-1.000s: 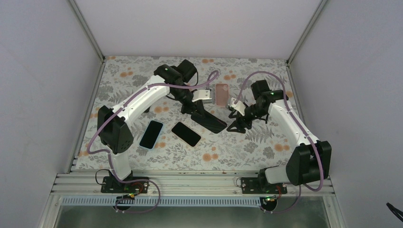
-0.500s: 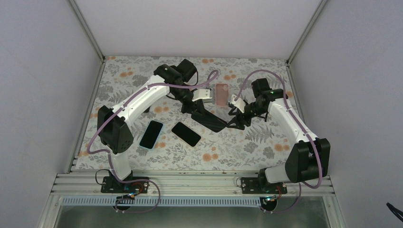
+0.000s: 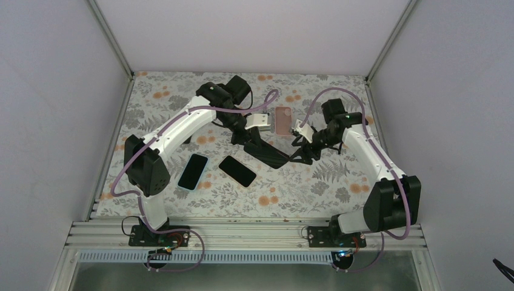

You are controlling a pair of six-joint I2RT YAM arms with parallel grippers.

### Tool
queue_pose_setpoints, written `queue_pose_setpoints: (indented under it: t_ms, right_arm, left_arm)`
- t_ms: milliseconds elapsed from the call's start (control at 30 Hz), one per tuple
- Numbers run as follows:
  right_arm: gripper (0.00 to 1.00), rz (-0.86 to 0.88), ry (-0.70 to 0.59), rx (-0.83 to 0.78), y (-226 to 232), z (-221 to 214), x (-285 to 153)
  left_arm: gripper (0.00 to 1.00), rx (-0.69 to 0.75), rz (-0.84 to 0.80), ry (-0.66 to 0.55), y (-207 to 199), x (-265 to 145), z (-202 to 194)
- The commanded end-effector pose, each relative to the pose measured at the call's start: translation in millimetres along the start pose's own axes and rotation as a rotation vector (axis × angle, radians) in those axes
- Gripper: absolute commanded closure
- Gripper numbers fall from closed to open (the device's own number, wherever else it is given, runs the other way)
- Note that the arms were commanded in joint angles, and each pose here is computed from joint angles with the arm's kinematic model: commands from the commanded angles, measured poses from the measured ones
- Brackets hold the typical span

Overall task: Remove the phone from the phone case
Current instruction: Remove the phone case from the phone.

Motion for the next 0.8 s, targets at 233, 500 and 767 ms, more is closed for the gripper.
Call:
queue_pose_setpoints:
  t_ms: [233,500,767]
  right_arm:
    - [0.26,-0.006,-0.027,-0.007,-5.8,4.3,-3.5]
    - [0.27,-0.019,-0.017,0.004,-7.6,-0.2,0.5]
    - [0.26,-0.2,0.015,0.038,-37.1,-2.9,4.0]
  left_arm:
    - [0.98,0.043,-0.046,-0.073,-18.3,-13.1,10.6]
    - [0.98,0.045,-0.053,-0.083,-18.4,-13.6,13.7]
    - [0.98,0.044,-0.128,-0.09,-27.7,-10.3,15.4]
Point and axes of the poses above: each gripper's point midway between its finger pads, its own x axis out along the fingers, its own y axis along the line the jaws close on, z = x × y, the point moved 5 cm from there along -x, back along the fingers, and after that the axes turned 11 degrees about -x, right-handed, at the moved point
